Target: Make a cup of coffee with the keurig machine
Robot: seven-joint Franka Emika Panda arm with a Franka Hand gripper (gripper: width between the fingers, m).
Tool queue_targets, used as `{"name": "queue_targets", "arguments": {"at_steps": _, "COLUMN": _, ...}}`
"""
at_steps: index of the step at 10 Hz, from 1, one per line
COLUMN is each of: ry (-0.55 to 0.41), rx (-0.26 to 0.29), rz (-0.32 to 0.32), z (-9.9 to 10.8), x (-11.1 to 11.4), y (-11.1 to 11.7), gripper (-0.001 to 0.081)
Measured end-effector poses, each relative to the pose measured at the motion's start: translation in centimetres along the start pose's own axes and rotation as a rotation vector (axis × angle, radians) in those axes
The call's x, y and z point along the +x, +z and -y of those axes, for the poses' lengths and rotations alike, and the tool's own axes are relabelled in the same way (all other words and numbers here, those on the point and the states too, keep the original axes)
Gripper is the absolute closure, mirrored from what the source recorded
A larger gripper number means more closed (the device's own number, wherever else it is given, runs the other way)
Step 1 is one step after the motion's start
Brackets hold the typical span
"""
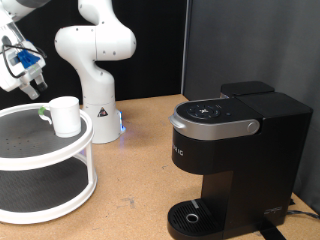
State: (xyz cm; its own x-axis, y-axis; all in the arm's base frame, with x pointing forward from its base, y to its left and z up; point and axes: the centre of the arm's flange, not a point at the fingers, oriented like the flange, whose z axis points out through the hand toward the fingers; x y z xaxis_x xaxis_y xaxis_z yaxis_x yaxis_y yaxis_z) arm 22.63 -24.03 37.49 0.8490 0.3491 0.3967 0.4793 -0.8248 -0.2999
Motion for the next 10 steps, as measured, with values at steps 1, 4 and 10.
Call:
{"name": "queue_targets", "arguments": {"at_steps": 1, "ry": -0.011, "rx": -0.004, "rz": -0.021, "z": -0.1, "x": -0.3, "y": 0.4, "gripper": 0.0374}}
{"name": "queue_targets", "arguments": {"at_steps": 4, "ry": -0.035, "rx": 0.001, "rz": -0.067, "z": -0.3, "x": -1.3, "y": 1.5, "gripper": 0.0043}}
{"name": "queue_targets", "arguments": {"at_steps": 10, "ry": -0.017, "rx": 0.012, "rz": -0.072, "z": -0.3, "x": -1.7, "y": 3.0, "gripper": 0.0003}}
